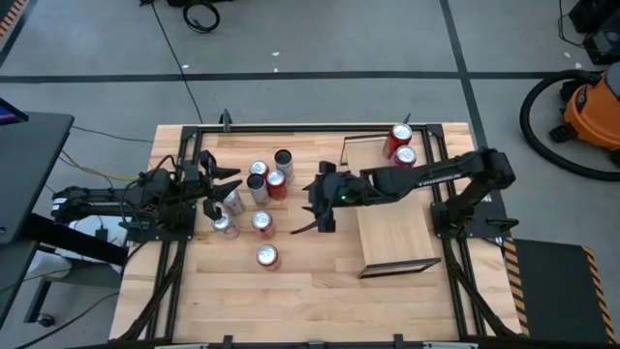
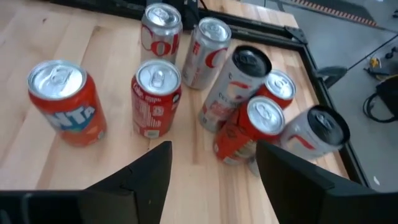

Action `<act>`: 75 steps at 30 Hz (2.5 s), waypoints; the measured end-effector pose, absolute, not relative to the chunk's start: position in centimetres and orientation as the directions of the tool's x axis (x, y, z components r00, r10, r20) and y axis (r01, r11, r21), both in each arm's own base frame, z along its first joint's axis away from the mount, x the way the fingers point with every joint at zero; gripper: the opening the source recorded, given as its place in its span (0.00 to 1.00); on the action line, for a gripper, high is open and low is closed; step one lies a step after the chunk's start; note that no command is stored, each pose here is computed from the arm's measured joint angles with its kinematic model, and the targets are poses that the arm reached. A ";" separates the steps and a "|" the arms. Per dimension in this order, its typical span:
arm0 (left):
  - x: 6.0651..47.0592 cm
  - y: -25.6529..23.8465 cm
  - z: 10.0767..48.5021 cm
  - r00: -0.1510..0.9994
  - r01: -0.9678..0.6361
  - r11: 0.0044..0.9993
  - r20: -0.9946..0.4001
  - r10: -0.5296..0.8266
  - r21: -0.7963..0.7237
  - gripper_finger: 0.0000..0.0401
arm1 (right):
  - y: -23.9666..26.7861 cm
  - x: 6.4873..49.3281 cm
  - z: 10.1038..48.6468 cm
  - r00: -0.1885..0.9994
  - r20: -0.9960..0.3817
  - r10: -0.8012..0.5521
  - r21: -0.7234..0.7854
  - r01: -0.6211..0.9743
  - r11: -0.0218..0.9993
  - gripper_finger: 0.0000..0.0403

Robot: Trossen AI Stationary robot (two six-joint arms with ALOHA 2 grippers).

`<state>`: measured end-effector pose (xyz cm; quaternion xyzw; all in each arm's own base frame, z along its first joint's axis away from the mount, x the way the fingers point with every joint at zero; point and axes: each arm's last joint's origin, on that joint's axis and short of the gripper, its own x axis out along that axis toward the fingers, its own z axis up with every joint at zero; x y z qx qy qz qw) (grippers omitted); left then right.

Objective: Place canned beverage on shelf
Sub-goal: Put the bottom red soda can on the shelf

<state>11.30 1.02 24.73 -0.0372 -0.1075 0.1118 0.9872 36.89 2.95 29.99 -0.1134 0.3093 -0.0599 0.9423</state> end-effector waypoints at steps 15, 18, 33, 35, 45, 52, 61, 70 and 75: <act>12.3 1.2 25.5 0.960 -0.277 0.955 -0.060 0.272 -0.106 0.39 | 4.8 40.3 25.6 0.811 -0.584 -0.050 -0.170 -0.062 0.983 0.78; 13.0 1.2 25.1 0.958 -0.281 0.955 -0.095 0.272 -0.091 0.39 | 6.1 40.7 26.0 0.852 -0.522 0.036 -0.107 -0.107 0.988 0.79; 14.0 0.8 26.2 0.974 -0.226 0.968 -0.061 0.220 -0.105 0.39 | 12.1 44.9 24.3 0.873 -0.466 0.143 -0.145 -0.235 0.961 0.79; 14.0 0.6 26.3 0.978 -0.206 0.973 -0.061 0.201 -0.105 0.39 | 12.4 45.6 24.2 0.877 -0.460 0.137 -0.174 -0.240 0.955 0.81; 14.1 0.0 26.3 0.984 -0.170 0.980 -0.061 0.165 -0.099 0.39 | 12.7 47.9 22.1 0.864 -0.480 0.151 -0.175 -0.263 0.949 0.97; 14.0 0.1 26.3 0.979 -0.198 0.976 -0.061 0.192 -0.095 0.39 | 11.8 48.2 21.8 0.858 -0.492 0.149 -0.160 -0.257 0.953 0.98; 14.0 0.1 26.3 0.979 -0.200 0.975 -0.061 0.194 -0.094 0.39 | 11.7 48.2 21.7 0.854 -0.494 0.161 -0.130 -0.256 0.958 0.97; 14.0 0.1 26.3 0.979 -0.200 0.975 -0.061 0.195 -0.094 0.39 | 11.7 48.2 21.7 0.848 -0.497 0.182 -0.118 -0.274 0.954 0.97; 14.0 0.1 26.3 0.979 -0.199 0.976 -0.061 0.195 -0.085 0.39 | 11.5 48.2 21.8 0.850 -0.496 0.179 -0.118 -0.270 0.956 0.97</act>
